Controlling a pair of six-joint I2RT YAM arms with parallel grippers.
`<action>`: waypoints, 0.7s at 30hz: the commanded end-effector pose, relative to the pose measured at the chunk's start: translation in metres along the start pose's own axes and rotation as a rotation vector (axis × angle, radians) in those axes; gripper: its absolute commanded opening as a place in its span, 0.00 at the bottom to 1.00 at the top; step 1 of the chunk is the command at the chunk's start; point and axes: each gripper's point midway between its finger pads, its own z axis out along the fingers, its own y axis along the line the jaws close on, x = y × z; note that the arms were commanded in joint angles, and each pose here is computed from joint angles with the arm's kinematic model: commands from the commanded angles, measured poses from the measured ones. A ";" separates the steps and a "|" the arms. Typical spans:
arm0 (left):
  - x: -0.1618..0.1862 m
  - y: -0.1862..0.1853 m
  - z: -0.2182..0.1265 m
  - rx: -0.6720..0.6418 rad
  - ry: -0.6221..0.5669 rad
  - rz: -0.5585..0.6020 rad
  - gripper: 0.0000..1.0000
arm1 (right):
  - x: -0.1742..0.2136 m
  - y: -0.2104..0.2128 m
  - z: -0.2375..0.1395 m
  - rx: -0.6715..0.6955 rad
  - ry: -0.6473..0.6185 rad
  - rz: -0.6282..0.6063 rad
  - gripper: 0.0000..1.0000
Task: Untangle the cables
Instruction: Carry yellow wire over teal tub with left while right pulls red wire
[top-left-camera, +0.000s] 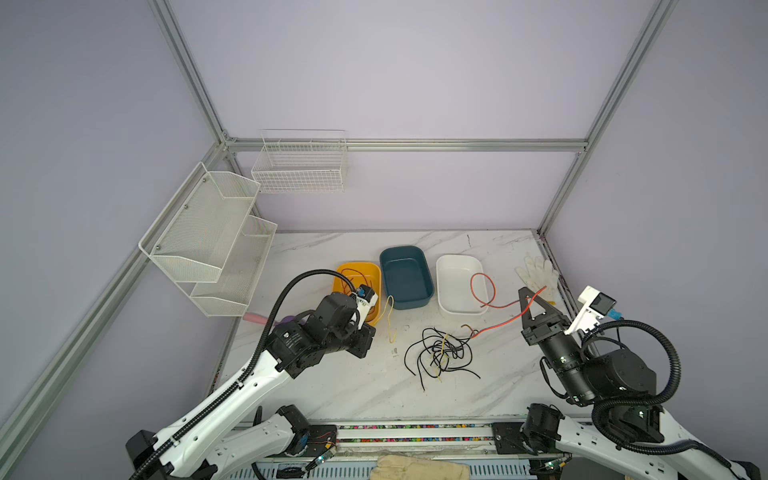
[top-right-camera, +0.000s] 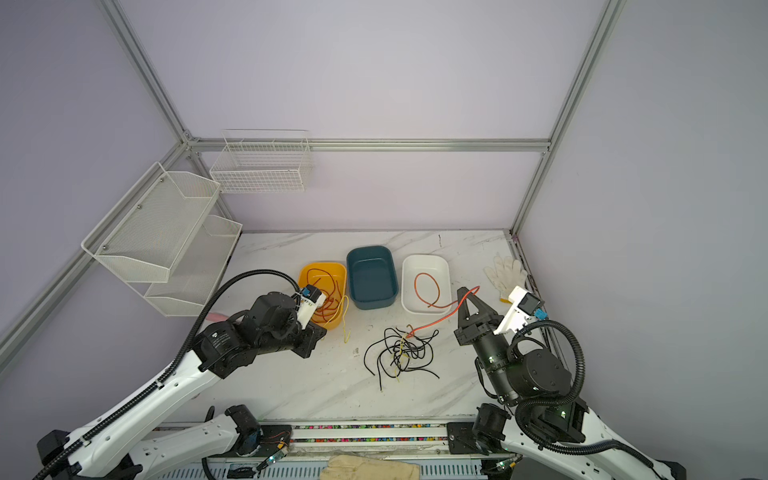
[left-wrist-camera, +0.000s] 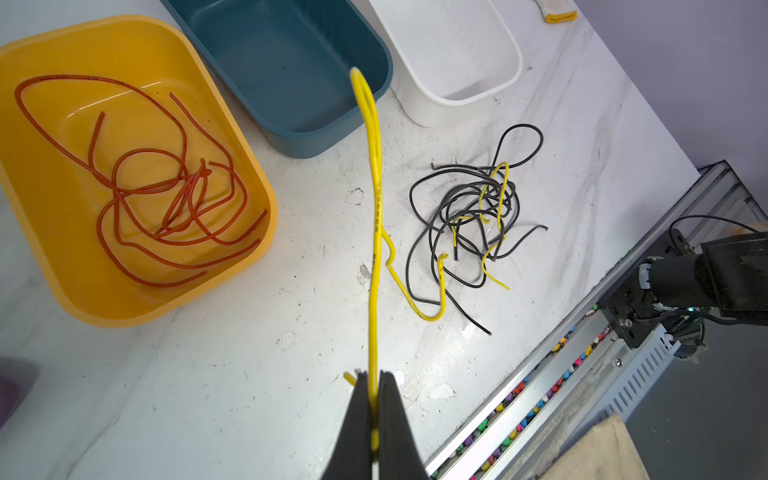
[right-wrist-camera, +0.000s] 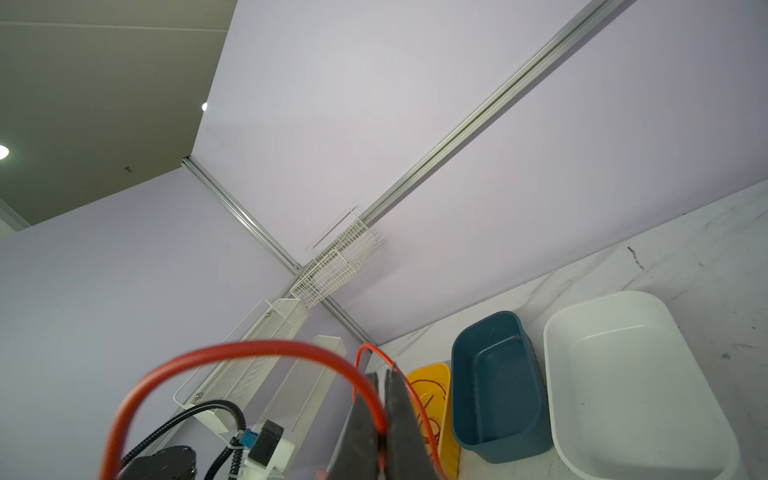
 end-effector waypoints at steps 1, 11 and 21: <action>-0.070 -0.017 -0.020 0.079 -0.181 0.038 0.00 | -0.016 0.004 -0.006 0.001 -0.010 -0.020 0.00; -0.129 -0.002 0.026 0.045 -0.156 0.012 0.00 | -0.019 0.010 -0.012 -0.035 0.016 -0.024 0.00; -0.155 0.035 0.110 -0.062 0.000 -0.007 0.00 | -0.022 0.014 -0.020 -0.063 0.050 -0.039 0.00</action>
